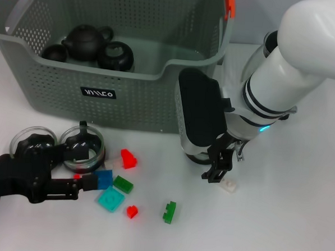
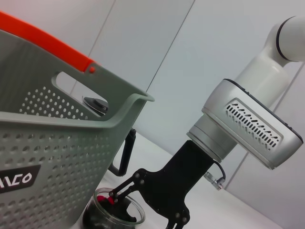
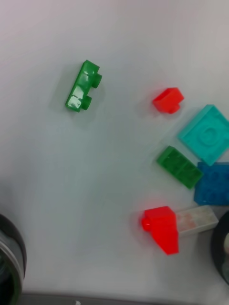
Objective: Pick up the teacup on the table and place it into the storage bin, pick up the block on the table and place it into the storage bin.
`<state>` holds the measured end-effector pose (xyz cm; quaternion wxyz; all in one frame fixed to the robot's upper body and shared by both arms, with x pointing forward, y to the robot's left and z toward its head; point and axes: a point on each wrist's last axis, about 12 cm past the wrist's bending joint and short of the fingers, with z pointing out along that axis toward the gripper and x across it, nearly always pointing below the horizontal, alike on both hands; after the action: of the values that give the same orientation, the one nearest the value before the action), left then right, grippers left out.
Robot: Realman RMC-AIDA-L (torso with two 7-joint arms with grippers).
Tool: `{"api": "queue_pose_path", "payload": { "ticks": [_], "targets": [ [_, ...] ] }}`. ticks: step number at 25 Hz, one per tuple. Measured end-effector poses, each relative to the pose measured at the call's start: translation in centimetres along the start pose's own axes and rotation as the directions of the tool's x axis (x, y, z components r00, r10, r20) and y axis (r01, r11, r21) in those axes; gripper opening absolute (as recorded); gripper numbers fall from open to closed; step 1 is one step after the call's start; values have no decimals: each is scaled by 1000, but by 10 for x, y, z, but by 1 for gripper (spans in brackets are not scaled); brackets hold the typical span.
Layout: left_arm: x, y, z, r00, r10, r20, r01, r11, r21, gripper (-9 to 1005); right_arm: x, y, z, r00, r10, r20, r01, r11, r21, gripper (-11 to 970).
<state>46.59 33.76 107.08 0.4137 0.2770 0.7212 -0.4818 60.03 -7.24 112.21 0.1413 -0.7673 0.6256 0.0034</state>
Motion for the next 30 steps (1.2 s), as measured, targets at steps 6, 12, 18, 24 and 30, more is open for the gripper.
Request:
{"api": "queue_pose_path", "payload": {
  "ticks": [6,12,18,24,30],
  "targets": [
    [0,0,0,1000,0,0,0,1000,-1,888,2,-1,2,1000,6,-1,-6,1000,4,913],
    [1,0,-1,1000,0,0,0,1000,-2,887,4,0,3,1000,17,-6,-17,1000,0,841],
    [2,-1,-1,1000,-3,3,3,1000,-3,886,5,1,5,1000,21,-7,-21,1000,-12,615],
    [2,-1,-1,1000,-3,3,3,1000,-3,885,4,3,3,1000,25,-2,-25,999,-34,341],
    [2,-1,-1,1000,-3,3,3,1000,-4,884,6,4,2,1000,31,-4,-31,998,-49,147]
  ]
}}
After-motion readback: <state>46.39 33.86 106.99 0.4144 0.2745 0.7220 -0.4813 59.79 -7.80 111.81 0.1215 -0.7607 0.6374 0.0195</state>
